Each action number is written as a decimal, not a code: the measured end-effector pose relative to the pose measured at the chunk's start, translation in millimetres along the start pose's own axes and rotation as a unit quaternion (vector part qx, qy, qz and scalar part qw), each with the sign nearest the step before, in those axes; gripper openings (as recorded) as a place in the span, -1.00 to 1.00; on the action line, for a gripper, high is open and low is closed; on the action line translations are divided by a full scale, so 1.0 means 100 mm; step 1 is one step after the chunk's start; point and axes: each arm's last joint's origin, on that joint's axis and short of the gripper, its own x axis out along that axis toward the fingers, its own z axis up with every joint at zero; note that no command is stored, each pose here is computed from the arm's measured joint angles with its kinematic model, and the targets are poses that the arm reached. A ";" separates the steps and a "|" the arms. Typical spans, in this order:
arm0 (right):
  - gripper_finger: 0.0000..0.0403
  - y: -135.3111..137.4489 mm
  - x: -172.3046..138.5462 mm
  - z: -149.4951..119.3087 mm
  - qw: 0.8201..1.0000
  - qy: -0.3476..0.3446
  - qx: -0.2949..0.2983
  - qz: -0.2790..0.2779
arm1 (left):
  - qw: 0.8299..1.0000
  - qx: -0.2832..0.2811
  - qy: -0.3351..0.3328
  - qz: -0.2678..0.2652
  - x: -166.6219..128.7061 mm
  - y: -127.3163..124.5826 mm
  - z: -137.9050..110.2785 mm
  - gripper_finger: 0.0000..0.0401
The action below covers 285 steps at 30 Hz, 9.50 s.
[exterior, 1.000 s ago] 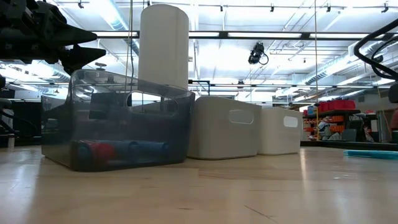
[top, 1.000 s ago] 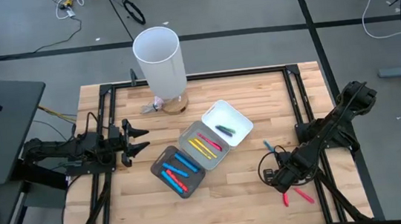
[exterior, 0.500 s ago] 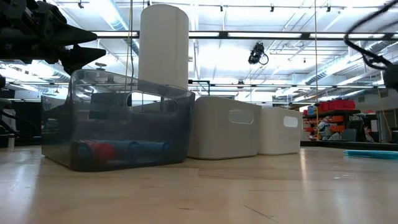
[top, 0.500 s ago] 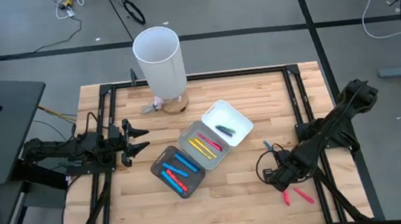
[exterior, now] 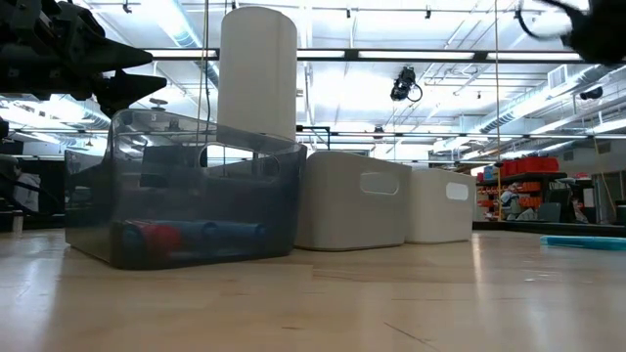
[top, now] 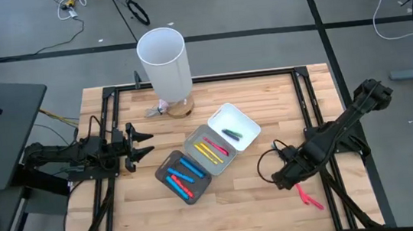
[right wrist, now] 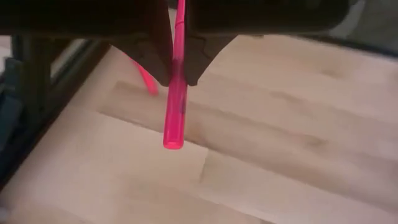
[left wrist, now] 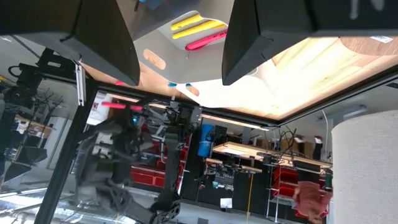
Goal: Pick & Place Markers
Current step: Put the pink marker into the gray bin, then put the pink pen into the white bin
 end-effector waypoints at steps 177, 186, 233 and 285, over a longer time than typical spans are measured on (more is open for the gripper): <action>0.03 1.81 -1.04 1.36 0.938 -0.106 -0.325 0.061 | 1.000 0.000 0.000 0.000 0.00 0.00 0.00 0.17; 0.03 1.65 -1.08 1.11 0.946 -0.104 -0.298 0.072 | 1.000 0.000 -0.001 0.000 0.00 0.00 0.00 0.17; 0.03 -0.17 -0.31 -0.32 0.961 0.087 -0.263 -0.014 | 1.000 0.000 0.000 0.000 0.00 0.00 0.00 0.17; 0.03 -0.35 1.24 -0.22 0.956 0.163 -0.240 -0.046 | 1.000 0.000 0.000 0.000 0.00 0.00 0.00 0.17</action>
